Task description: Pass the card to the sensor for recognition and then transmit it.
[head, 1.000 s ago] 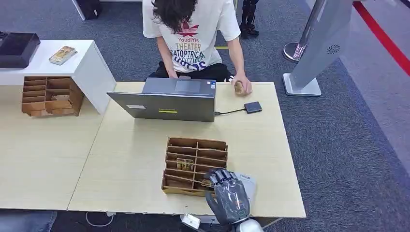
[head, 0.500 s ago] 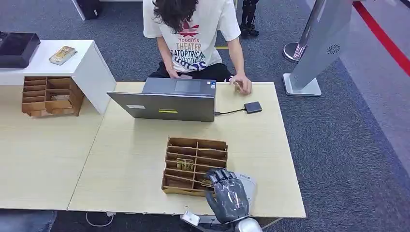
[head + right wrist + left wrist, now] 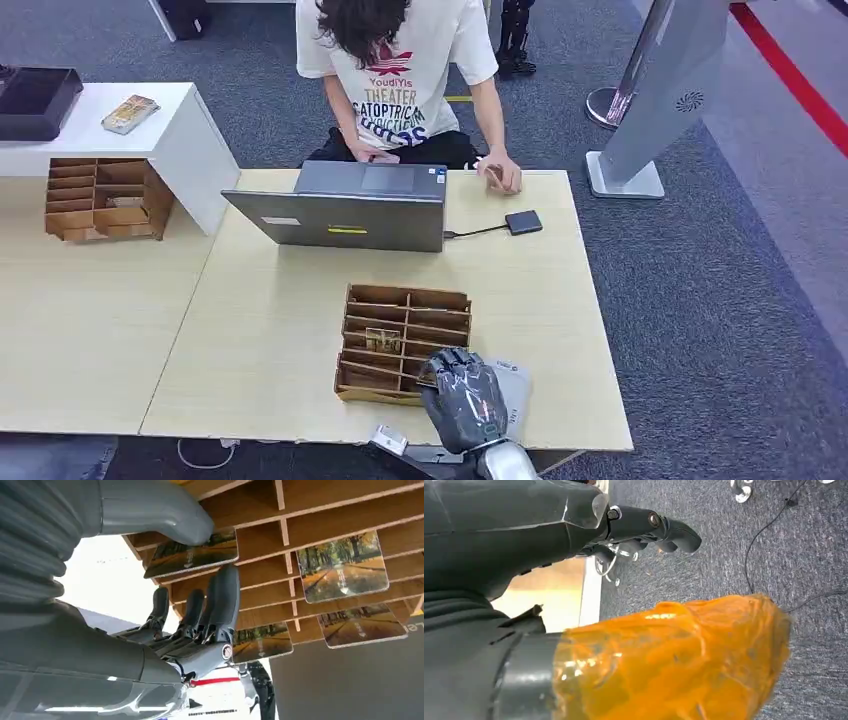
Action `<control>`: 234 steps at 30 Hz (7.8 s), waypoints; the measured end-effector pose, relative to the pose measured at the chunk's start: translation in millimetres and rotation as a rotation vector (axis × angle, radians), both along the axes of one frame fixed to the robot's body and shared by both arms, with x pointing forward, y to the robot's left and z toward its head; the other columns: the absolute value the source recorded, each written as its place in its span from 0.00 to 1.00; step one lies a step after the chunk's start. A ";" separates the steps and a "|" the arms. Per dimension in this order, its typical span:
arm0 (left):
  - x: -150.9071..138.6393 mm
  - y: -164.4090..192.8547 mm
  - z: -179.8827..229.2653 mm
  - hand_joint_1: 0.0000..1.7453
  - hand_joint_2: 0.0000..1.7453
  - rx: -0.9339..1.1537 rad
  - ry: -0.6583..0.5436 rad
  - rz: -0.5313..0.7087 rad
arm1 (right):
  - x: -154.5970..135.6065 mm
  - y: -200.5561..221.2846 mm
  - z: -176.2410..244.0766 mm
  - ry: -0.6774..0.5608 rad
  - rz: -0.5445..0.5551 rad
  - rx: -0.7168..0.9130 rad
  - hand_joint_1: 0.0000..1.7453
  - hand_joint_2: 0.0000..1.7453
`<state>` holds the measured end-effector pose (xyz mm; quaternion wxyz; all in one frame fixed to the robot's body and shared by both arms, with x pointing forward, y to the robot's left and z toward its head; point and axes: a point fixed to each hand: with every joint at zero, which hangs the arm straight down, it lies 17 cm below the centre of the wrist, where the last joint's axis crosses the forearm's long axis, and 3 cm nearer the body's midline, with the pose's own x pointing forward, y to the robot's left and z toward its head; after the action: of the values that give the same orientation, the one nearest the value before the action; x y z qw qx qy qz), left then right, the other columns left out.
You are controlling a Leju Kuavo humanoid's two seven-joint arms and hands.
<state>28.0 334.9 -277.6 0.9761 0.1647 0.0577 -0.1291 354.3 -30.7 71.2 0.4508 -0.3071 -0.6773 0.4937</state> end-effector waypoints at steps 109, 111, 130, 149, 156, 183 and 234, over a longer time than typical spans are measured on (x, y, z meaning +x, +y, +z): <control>9.6 7.8 0.7 0.00 0.00 0.011 -0.021 -0.054 | -22.6 -58.8 229.5 -0.661 -0.144 0.331 1.00 1.00; 9.6 7.8 0.7 0.00 0.00 0.011 -0.021 -0.054 | -22.6 -58.9 229.6 -0.661 -0.144 0.331 1.00 1.00; 29.7 11.4 2.5 0.00 0.00 0.024 -0.047 -0.169 | -43.2 -61.4 319.0 -0.999 -0.049 0.284 1.00 1.00; 61.2 9.6 6.0 0.00 0.00 0.031 -0.094 -0.293 | 105.6 -45.0 274.4 -0.881 -0.086 -0.031 1.00 1.00; 67.2 2.8 6.2 0.00 0.00 0.023 -0.108 -0.319 | 144.6 -65.8 263.5 -0.866 -0.119 -0.168 1.00 1.00; 84.7 -4.3 9.9 0.00 0.00 0.039 -0.105 -0.400 | 192.5 -124.8 226.8 -0.773 -0.256 -0.325 1.00 1.00; 84.3 -21.5 9.5 0.00 0.00 0.015 -0.104 -0.373 | 67.4 -39.1 272.7 -0.699 0.092 0.455 0.00 0.00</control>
<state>112.3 313.4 -268.0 0.9356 0.1864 -0.0233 -0.2988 421.7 -69.9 344.0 0.2275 -0.3181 -0.8944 0.2171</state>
